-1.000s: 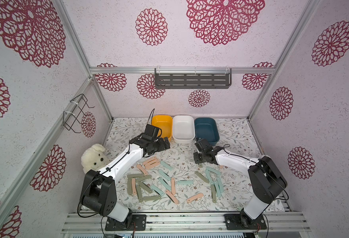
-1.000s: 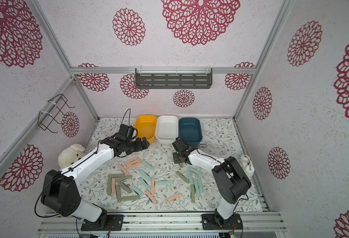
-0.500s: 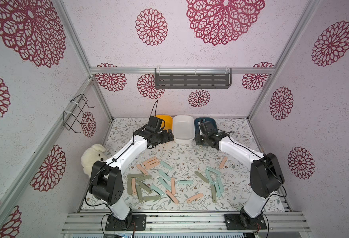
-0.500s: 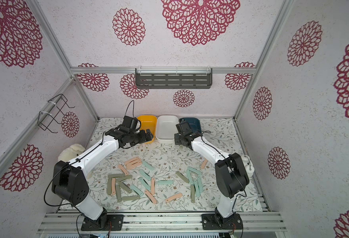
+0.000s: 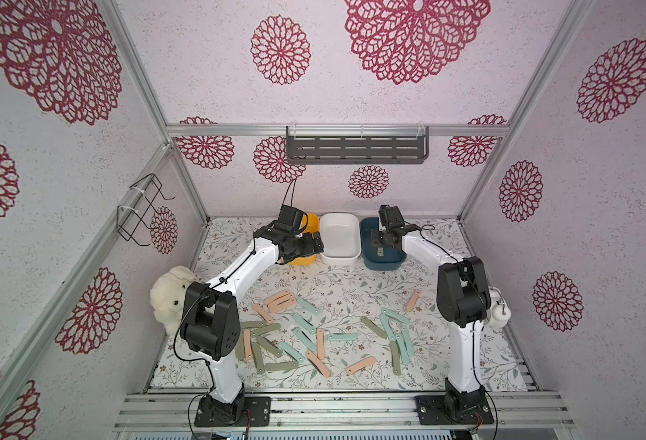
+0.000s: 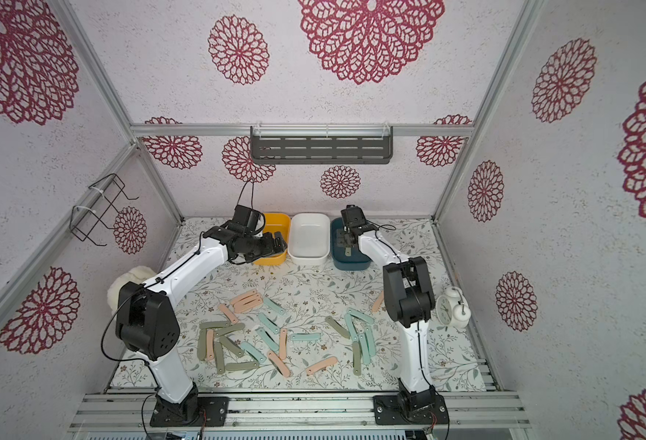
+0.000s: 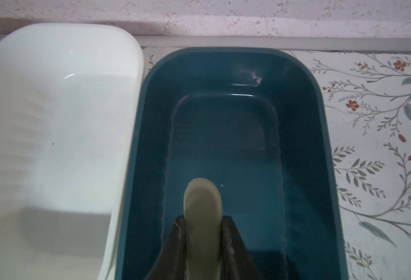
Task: Place the fruit knives into the storage box by color
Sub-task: Place the fruit knife in the storage box.
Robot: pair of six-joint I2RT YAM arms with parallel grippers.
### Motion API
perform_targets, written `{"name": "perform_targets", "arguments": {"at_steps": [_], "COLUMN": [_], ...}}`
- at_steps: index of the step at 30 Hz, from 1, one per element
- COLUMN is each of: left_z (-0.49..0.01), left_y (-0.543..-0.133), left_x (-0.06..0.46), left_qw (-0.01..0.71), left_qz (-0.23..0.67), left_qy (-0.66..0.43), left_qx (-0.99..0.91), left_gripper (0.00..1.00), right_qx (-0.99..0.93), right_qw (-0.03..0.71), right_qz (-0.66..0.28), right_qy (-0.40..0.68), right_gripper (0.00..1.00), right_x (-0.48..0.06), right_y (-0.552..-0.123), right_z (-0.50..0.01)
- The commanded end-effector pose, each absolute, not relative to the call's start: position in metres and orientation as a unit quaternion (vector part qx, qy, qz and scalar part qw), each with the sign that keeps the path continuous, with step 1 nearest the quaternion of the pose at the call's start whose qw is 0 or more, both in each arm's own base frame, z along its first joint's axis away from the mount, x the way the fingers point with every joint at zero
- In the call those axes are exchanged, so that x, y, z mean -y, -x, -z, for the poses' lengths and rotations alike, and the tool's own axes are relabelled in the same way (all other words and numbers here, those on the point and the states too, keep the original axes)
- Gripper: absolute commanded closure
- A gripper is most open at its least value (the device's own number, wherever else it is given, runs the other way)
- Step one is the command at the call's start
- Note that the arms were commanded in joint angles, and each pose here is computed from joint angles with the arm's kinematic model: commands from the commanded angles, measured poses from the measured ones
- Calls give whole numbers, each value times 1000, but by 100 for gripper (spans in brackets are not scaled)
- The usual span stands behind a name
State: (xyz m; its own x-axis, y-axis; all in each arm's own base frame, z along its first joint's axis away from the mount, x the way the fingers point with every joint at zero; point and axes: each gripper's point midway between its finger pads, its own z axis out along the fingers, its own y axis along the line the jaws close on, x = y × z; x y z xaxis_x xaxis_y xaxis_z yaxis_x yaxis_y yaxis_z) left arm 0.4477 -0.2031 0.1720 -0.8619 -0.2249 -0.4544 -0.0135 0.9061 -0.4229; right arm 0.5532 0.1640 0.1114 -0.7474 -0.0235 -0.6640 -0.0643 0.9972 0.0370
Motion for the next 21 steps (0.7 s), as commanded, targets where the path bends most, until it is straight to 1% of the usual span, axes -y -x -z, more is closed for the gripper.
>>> {"name": "perform_targets", "arguments": {"at_steps": [1,14,21], "left_z": [-171,-163,-159], "left_y": [-451,-450,-446], "left_x": [199,197,195], "left_qw": [251,241,236], "left_qz": [206,206,202], "left_qy": [60,64,62], "left_qx": [-944,-946,-948], "left_gripper": [3,3,3], "right_qx": [-930,-938,-939], "right_qw": [364,343,340], "right_qz": [-29,-3,5], "right_qy": [32,47,53], "right_gripper": [85,85,85], "right_x": [-161,-157,-158], "right_y": [-569,-609,-624], "right_z": [-117,-65,-54]}}
